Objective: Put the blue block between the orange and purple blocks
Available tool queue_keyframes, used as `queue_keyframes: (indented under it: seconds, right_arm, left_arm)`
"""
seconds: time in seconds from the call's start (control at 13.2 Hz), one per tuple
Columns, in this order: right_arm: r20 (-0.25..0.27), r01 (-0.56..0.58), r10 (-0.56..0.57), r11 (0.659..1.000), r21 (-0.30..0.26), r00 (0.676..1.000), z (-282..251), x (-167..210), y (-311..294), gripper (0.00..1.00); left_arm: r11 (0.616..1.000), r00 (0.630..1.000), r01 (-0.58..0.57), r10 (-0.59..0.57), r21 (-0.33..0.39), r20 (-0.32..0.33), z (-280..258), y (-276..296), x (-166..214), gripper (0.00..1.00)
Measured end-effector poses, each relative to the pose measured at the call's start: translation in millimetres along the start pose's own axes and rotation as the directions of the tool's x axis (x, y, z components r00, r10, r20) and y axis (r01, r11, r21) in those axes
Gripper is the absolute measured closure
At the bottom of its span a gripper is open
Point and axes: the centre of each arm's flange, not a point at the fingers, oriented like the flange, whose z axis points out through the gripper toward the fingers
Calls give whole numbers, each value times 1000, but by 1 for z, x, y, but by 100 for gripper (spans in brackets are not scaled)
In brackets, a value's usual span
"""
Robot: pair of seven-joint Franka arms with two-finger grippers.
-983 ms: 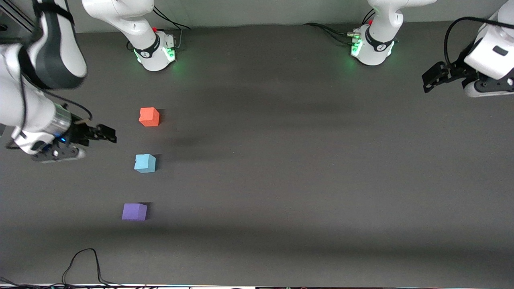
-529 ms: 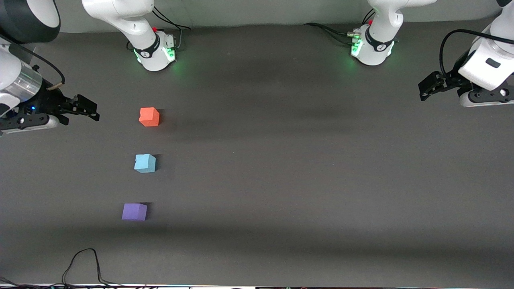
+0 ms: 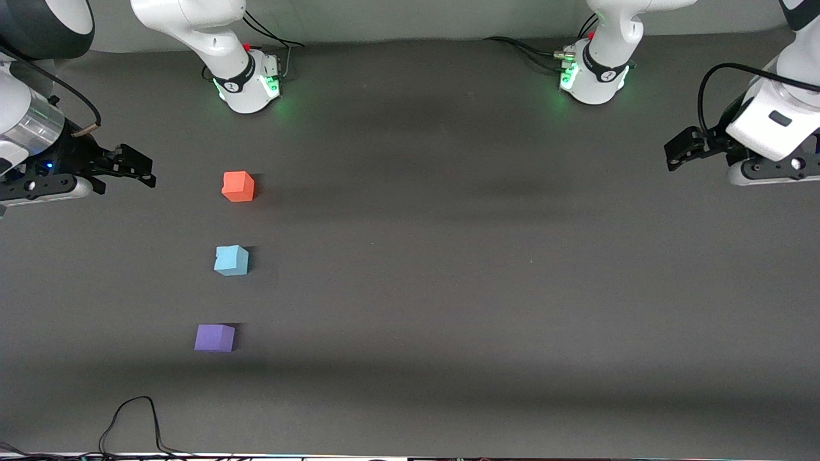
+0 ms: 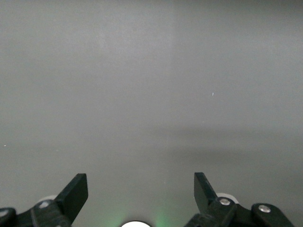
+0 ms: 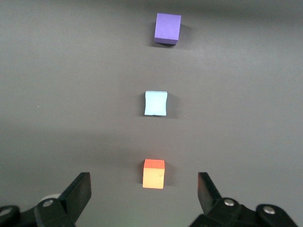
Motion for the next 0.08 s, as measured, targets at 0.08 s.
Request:
queue_keyframes:
  seconds: [0.08]
  right_arm:
    - [0,1,-1,1000,0,1000,0,0,0,0]
  left_arm:
    - [1000,1000,1,-1,-1,0,1,0,3,0]
